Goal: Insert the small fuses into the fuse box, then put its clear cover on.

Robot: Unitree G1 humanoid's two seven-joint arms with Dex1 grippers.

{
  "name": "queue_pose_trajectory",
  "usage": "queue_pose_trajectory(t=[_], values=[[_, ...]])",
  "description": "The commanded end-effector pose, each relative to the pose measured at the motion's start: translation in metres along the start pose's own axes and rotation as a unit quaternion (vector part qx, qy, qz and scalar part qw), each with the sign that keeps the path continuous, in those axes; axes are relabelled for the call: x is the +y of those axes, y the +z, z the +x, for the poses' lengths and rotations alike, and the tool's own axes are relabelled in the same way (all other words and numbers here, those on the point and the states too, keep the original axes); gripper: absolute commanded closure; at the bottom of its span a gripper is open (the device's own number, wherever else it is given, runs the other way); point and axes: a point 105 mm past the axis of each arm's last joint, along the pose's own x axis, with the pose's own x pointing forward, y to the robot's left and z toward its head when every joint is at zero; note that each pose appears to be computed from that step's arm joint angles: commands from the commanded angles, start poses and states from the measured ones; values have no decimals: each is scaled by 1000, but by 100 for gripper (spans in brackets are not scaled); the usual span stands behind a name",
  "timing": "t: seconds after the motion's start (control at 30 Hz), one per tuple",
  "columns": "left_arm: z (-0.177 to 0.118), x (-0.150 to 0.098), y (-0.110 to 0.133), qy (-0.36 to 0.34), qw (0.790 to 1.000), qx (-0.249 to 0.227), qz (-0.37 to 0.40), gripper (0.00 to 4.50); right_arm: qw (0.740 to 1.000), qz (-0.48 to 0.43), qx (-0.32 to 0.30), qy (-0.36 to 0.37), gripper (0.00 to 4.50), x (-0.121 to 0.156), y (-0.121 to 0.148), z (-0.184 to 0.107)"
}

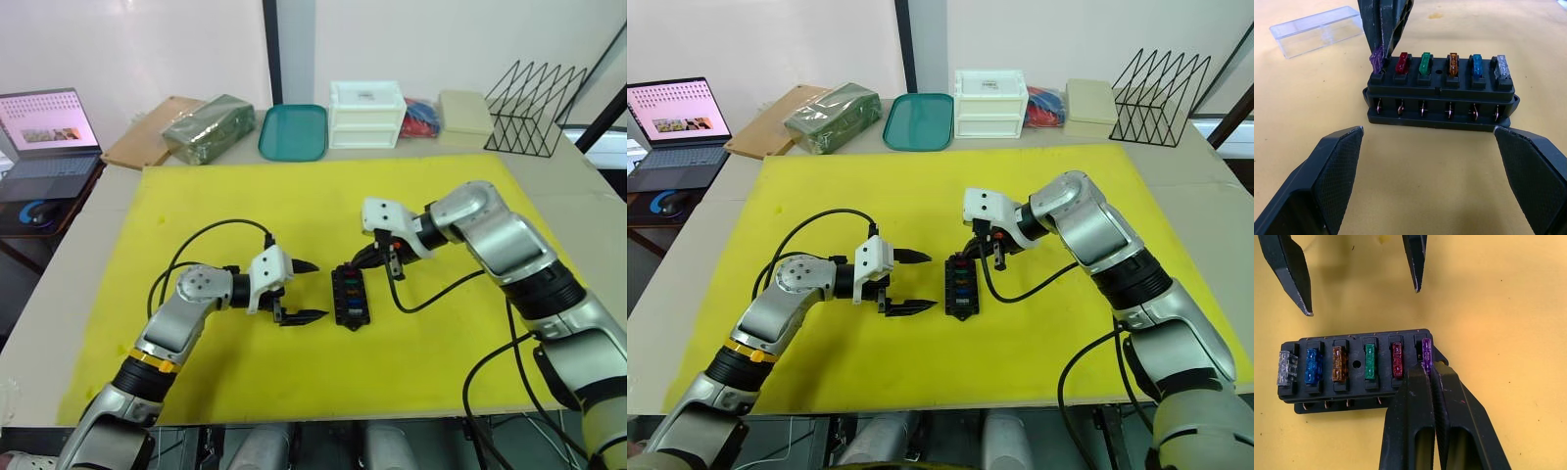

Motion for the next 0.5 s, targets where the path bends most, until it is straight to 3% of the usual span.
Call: queue_pose_trajectory(t=[0.03,0.23,0.5], values=[[-3,2,8,4,1000,-7,18,2,1000,-15,2,11,450,5,4,0],[-2,3,8,2,1000,-7,20,2,1000,-24,7,10,450,4,3,0],[-2,4,10,3,1000,-8,22,2,999,-35,-25,-2,450,0,26,-17]])
